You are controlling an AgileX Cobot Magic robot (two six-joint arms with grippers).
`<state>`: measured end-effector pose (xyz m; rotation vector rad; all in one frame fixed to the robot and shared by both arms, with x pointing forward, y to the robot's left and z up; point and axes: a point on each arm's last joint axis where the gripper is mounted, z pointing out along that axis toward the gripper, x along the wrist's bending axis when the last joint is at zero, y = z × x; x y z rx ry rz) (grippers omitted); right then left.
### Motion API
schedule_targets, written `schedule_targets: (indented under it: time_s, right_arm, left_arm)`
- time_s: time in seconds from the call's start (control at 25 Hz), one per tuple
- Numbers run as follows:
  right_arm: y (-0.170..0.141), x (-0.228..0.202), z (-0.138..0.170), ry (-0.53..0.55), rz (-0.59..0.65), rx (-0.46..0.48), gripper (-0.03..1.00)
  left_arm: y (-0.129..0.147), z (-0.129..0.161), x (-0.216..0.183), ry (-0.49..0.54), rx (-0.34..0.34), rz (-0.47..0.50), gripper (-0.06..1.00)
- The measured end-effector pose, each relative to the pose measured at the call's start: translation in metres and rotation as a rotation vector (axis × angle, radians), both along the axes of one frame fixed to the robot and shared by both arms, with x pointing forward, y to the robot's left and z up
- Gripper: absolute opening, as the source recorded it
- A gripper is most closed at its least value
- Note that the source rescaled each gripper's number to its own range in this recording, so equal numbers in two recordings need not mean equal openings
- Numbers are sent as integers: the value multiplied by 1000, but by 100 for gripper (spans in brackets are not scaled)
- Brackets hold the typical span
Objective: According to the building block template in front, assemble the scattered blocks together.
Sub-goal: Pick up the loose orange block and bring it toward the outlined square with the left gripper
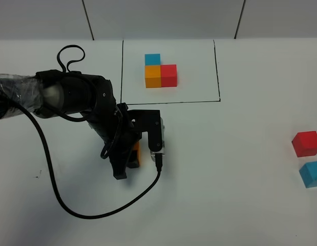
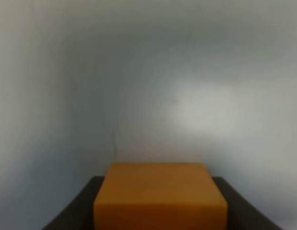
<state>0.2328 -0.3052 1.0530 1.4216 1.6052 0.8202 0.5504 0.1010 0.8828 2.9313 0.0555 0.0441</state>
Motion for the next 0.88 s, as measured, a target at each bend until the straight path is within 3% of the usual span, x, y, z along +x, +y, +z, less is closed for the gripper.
schedule_targets:
  time_s: [0.2,0.4,0.52,0.88]
  right_arm:
    - [0,0,0,0,0,0,0]
    - [0,0,0,0,0,0,0]
    - [0,0,0,0,0,0,0]
    - [0,0,0,0,0,0,0]
  left_arm:
    - [-1,-2,2,-7,-6,36,57]
    - [-1,-3,4,-17,-15,86,82]
    - [-1,-3,4,-13,-19,127,90]
    - [-5,13,0,-27,-33,119,92]
